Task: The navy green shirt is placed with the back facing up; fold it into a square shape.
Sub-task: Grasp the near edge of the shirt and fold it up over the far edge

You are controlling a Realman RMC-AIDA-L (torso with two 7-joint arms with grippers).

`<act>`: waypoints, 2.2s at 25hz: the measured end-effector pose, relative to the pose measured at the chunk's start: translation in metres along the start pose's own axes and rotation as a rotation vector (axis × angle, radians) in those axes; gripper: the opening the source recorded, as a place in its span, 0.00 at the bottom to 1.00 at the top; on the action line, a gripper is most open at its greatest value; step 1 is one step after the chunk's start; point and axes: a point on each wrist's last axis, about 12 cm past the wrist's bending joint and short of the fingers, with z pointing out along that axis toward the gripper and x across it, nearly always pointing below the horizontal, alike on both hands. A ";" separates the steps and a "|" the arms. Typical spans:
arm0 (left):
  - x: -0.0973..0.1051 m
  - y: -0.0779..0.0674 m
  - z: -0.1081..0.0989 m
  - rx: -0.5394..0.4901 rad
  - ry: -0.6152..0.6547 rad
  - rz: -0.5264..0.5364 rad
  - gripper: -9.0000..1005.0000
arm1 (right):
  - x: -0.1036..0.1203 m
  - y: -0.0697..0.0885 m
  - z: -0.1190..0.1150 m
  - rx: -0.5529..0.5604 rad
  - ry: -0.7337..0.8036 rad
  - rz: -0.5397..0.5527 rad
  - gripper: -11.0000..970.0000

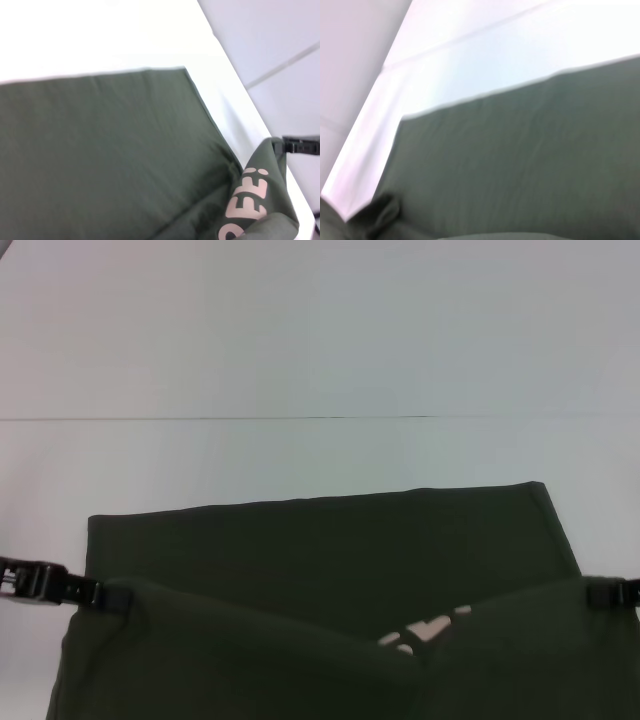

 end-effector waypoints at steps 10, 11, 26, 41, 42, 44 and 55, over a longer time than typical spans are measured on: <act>-0.004 0.011 0.008 -0.037 -0.184 -0.071 0.07 | -0.003 -0.013 0.017 0.051 -0.233 0.086 0.09; -0.004 0.012 0.008 -0.040 -0.198 -0.075 0.07 | -0.004 -0.014 0.019 0.056 -0.244 0.091 0.09; -0.005 0.028 0.026 -0.113 -0.379 -0.134 0.07 | -0.026 -0.013 0.041 0.120 -0.372 0.095 0.09; -0.010 0.038 0.044 -0.214 -0.456 -0.153 0.07 | -0.062 0.002 0.073 0.199 -0.432 0.035 0.09; -0.010 0.038 0.045 -0.219 -0.459 -0.154 0.07 | -0.063 0.004 0.076 0.206 -0.431 0.029 0.09; -0.010 0.039 0.047 -0.226 -0.463 -0.156 0.07 | -0.066 0.006 0.083 0.218 -0.429 0.021 0.09; -0.008 0.043 0.057 -0.256 -0.493 -0.179 0.07 | -0.068 0.010 0.111 0.315 -0.424 0.006 0.10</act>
